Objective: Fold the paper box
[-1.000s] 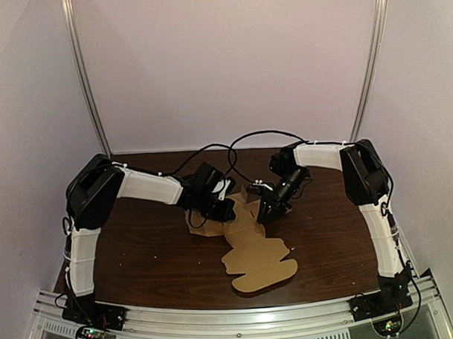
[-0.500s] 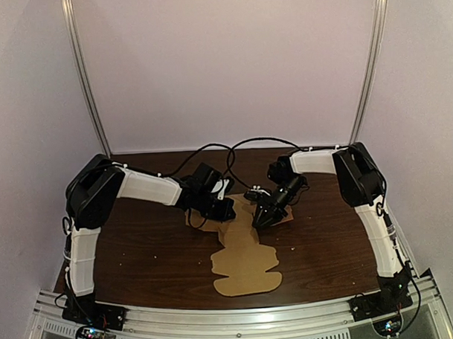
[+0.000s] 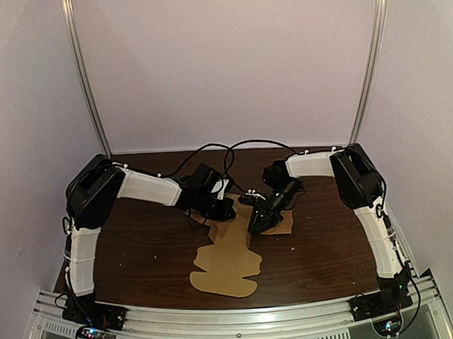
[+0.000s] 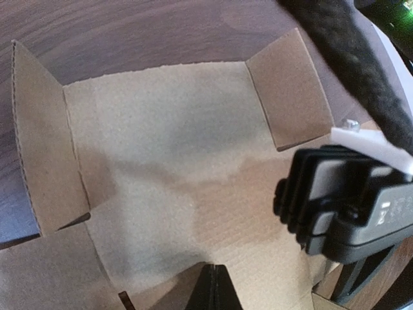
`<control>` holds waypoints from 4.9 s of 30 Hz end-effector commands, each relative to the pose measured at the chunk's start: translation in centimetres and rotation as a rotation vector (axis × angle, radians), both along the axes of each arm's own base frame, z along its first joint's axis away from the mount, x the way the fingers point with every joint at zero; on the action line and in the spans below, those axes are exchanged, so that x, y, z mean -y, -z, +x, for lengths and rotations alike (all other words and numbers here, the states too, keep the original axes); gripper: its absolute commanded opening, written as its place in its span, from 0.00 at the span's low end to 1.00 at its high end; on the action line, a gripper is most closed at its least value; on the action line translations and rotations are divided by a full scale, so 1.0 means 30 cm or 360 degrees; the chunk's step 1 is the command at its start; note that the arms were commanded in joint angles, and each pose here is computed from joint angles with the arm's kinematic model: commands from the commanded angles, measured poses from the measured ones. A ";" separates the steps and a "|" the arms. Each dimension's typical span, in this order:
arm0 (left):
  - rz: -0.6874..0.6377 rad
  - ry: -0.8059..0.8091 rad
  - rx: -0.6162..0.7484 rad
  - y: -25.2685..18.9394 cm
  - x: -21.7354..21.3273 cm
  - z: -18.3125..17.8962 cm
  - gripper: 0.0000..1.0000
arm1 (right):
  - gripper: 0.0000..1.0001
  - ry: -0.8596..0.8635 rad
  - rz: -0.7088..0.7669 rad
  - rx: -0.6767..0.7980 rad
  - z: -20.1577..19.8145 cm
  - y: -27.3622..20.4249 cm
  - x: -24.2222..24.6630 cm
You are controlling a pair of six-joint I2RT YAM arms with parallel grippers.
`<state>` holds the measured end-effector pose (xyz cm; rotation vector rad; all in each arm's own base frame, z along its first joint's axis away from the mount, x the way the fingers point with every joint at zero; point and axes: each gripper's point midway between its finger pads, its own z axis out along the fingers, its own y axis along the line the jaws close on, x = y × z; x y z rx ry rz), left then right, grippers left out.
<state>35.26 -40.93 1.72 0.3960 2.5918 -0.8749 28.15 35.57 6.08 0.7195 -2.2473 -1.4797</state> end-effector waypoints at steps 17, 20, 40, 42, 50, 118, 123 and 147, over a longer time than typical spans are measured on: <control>0.0214 0.0007 -0.0223 0.194 -0.088 -0.102 0.00 | 0.27 -0.0171 0.0115 0.0205 -0.093 -0.087 -0.054; 0.0218 0.0008 -0.0228 0.200 -0.091 -0.105 0.00 | 0.25 -0.0156 0.0097 0.0230 -0.074 -0.074 -0.067; 0.0205 0.0011 -0.0243 0.198 -0.085 -0.108 0.00 | 0.17 -0.0174 -0.0069 0.0361 -0.030 0.075 -0.135; 0.0203 0.0011 -0.0244 0.197 -0.085 -0.109 0.00 | 0.15 -0.0200 -0.0120 0.0394 -0.035 0.105 -0.130; 0.0167 0.0018 -0.0230 0.171 -0.068 -0.099 0.00 | 0.11 -0.0297 -0.0323 0.0551 -0.059 0.214 -0.087; 0.0303 0.0242 -0.0075 0.100 -0.243 -0.355 0.00 | 0.05 -0.0249 -0.0364 0.0438 -0.096 0.250 -0.066; 0.0322 0.0219 -0.0096 0.128 -0.254 -0.359 0.00 | 0.06 -0.0279 -0.0272 0.0403 -0.129 0.222 -0.071; 0.0333 0.0122 -0.0161 0.176 -0.283 -0.377 0.00 | 0.06 -0.0326 -0.0191 0.0561 -0.181 0.095 -0.069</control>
